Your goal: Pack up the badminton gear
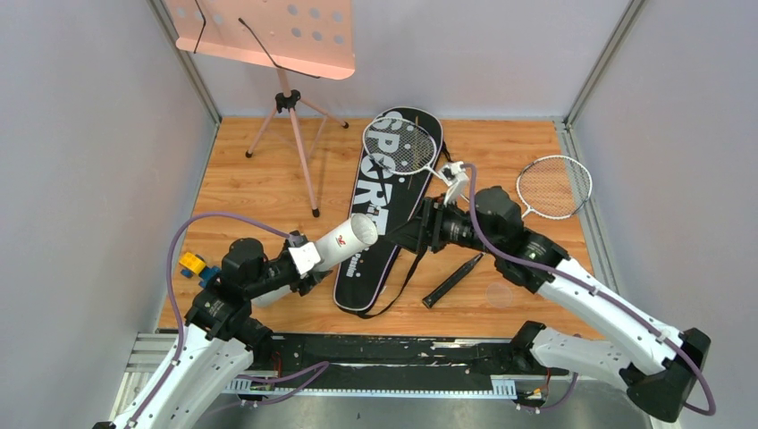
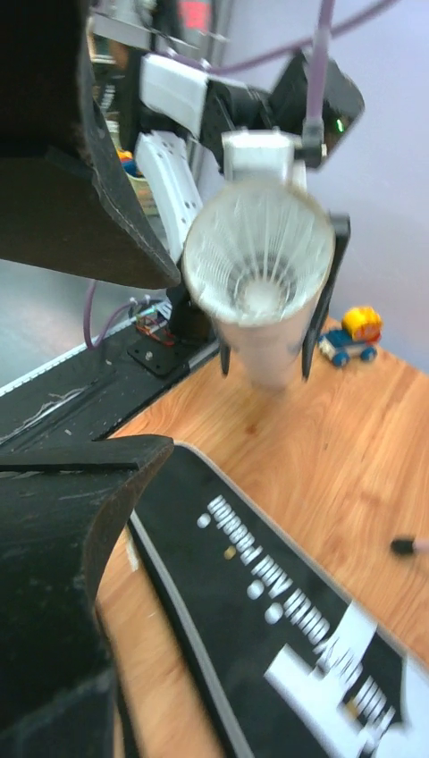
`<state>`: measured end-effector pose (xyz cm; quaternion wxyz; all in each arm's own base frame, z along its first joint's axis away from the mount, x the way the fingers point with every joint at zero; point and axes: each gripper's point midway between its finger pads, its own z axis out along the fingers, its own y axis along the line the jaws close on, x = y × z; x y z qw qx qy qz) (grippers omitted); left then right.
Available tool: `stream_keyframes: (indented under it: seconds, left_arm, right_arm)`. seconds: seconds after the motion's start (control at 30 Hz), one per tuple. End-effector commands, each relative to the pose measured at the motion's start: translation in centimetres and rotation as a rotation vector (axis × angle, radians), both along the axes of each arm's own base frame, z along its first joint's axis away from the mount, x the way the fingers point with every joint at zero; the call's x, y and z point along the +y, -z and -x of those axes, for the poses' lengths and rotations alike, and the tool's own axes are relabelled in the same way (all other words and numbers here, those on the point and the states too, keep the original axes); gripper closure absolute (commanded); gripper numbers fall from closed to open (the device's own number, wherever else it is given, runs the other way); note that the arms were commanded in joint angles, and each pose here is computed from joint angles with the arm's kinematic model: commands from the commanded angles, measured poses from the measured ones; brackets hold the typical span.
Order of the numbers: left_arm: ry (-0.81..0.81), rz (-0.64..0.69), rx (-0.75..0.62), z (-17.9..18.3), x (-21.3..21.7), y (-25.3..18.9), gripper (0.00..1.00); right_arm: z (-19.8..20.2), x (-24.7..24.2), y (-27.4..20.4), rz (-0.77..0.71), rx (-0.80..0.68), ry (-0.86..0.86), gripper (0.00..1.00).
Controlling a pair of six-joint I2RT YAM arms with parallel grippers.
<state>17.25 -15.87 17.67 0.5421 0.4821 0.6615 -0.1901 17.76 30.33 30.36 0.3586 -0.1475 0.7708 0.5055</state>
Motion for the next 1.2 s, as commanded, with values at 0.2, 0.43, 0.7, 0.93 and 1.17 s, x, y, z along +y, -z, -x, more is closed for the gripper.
stream_keyframes:
  seconds: [0.2, 0.43, 0.7, 0.93, 1.17]
  left_arm:
    - [0.028, 0.047, -0.1, -0.4, -0.6, -2.8, 0.38]
    - [0.03, 0.048, -0.096, -0.3, -0.7, -2.7, 0.38]
    - [0.028, 0.048, -0.098, -0.3, -0.6, -2.7, 0.38]
    - [0.029, 0.048, -0.097, -0.3, -0.6, -2.7, 0.38]
    - [0.028, 0.049, -0.099, -0.3, -0.6, -2.8, 0.38]
  right_arm:
    - [-2.3, -10.2, 11.7, 0.195, 0.326, 0.661, 0.49]
    - [1.2, -18.7, 20.6, 0.458, 0.631, 1.108, 0.53]
    - [2.8, -22.0, 23.8, 0.495, 0.707, 1.316, 0.58]
    - [2.4, -23.4, 24.6, 0.557, 0.659, 1.378, 0.59]
    - [1.8, -23.3, 25.4, 0.649, 0.619, 1.367, 0.59]
